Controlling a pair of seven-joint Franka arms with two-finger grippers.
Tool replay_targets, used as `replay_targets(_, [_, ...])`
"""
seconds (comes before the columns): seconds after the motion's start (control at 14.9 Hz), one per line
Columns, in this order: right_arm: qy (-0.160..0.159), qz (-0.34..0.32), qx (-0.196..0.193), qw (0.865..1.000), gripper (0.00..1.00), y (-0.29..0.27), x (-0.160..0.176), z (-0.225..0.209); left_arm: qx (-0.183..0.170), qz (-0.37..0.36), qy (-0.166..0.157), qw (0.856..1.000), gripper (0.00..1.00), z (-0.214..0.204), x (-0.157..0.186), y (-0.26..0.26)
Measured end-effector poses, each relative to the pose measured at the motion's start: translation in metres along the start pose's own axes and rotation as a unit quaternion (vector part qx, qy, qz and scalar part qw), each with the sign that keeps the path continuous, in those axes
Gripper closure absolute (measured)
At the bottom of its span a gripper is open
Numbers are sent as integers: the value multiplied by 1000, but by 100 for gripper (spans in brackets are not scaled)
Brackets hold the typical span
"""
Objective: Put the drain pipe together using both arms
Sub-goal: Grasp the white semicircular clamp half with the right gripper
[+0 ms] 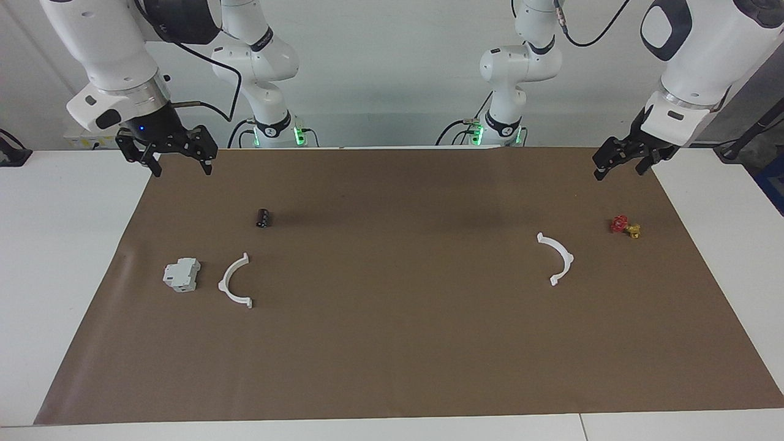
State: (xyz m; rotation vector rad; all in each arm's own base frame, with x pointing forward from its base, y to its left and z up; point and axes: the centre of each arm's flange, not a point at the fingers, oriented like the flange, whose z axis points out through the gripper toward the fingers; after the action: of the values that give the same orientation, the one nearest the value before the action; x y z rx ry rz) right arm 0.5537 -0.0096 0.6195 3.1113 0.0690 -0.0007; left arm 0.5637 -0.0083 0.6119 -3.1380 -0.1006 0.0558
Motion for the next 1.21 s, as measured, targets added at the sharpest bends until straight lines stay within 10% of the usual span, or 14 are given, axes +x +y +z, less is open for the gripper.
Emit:
replay_targets(0.81, [10, -6, 3, 1000, 0, -3, 8, 22, 0, 0, 0, 1000, 0, 0, 0, 0])
replay_targets(1.21, [53, -66, 13, 996, 0, -10, 62, 166, 0, 0, 0, 1000, 0, 0, 0, 0])
